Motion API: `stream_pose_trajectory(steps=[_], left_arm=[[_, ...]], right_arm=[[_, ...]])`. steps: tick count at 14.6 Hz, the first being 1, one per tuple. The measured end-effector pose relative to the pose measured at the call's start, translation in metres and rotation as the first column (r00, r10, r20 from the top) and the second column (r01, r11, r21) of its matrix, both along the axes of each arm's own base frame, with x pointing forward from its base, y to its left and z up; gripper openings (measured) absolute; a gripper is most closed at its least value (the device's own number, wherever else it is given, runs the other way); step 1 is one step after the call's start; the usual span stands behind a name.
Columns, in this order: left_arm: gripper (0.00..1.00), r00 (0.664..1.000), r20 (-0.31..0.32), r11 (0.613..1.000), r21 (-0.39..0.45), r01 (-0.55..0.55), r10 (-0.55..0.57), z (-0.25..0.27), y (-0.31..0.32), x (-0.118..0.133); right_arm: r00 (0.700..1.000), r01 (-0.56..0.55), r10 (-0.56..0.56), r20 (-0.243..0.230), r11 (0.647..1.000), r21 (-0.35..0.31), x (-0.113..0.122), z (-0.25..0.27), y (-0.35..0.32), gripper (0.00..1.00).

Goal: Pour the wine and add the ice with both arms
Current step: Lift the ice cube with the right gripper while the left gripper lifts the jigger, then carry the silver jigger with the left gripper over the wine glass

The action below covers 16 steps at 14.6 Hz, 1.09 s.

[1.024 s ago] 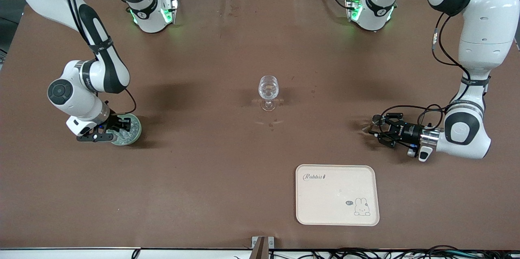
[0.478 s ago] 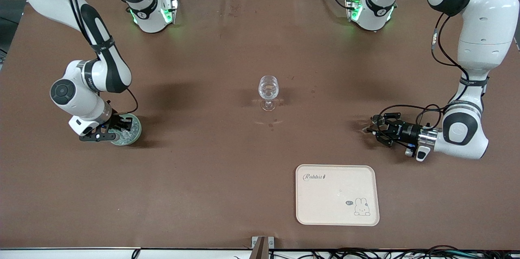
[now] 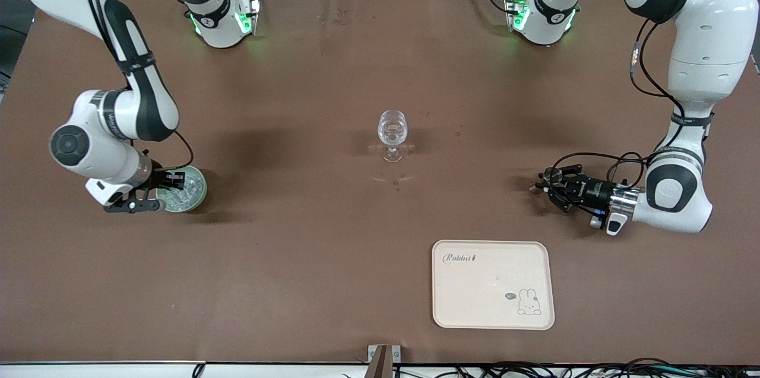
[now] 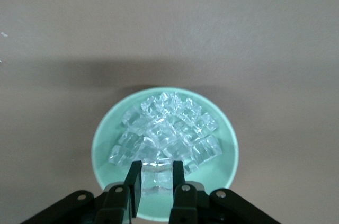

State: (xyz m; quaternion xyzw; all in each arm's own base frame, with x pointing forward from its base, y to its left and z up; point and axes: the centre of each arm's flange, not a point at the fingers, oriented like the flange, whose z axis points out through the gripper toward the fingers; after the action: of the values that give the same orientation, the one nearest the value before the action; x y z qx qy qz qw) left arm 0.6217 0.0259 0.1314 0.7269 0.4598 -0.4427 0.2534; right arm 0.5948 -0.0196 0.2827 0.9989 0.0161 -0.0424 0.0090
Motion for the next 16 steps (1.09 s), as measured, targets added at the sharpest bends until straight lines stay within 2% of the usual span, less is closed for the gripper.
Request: stream_pose_trajectory(steps=[3,5,7,10,13,15,16], left_arm=[[0.22,1.0,0.009,1.0,-0.013,0.009,-0.009,0.004,-0.009,0.003],[0.22,1.0,0.014,0.999,-0.037,0.016,-0.016,0.011,-0.027,0.008],[0.22,0.999,0.015,0.997,-0.063,0.032,-0.031,0.025,-0.055,0.014],[0.22,0.999,0.002,0.996,-0.081,0.05,-0.05,0.06,-0.104,0.022],[0.22,0.999,-0.014,0.996,-0.078,0.052,-0.053,0.099,-0.148,0.025],[0.22,0.998,-0.026,0.996,-0.068,0.054,-0.056,0.126,-0.176,0.024],[0.22,0.998,-0.033,0.997,-0.054,0.057,-0.059,0.14,-0.19,0.022]], right_arm=[[0.998,0.062,-0.061,-0.019,0.997,0.05,0.017,0.068,-0.003,0.27],[0.993,0.115,-0.113,-0.034,0.991,0.063,0.026,0.119,-0.004,0.27],[0.99,0.141,-0.139,-0.029,0.988,0.068,0.031,0.167,-0.004,0.27],[0.987,0.153,-0.156,0.04,0.985,0.078,0.031,0.225,-0.009,0.27],[0.981,0.152,-0.162,0.108,0.984,0.091,0.015,0.277,-0.014,0.27],[0.977,0.158,-0.168,0.131,0.984,0.082,-0.001,0.309,-0.025,0.27],[0.978,0.16,-0.169,0.123,0.984,0.078,-0.009,0.323,-0.03,0.27]])
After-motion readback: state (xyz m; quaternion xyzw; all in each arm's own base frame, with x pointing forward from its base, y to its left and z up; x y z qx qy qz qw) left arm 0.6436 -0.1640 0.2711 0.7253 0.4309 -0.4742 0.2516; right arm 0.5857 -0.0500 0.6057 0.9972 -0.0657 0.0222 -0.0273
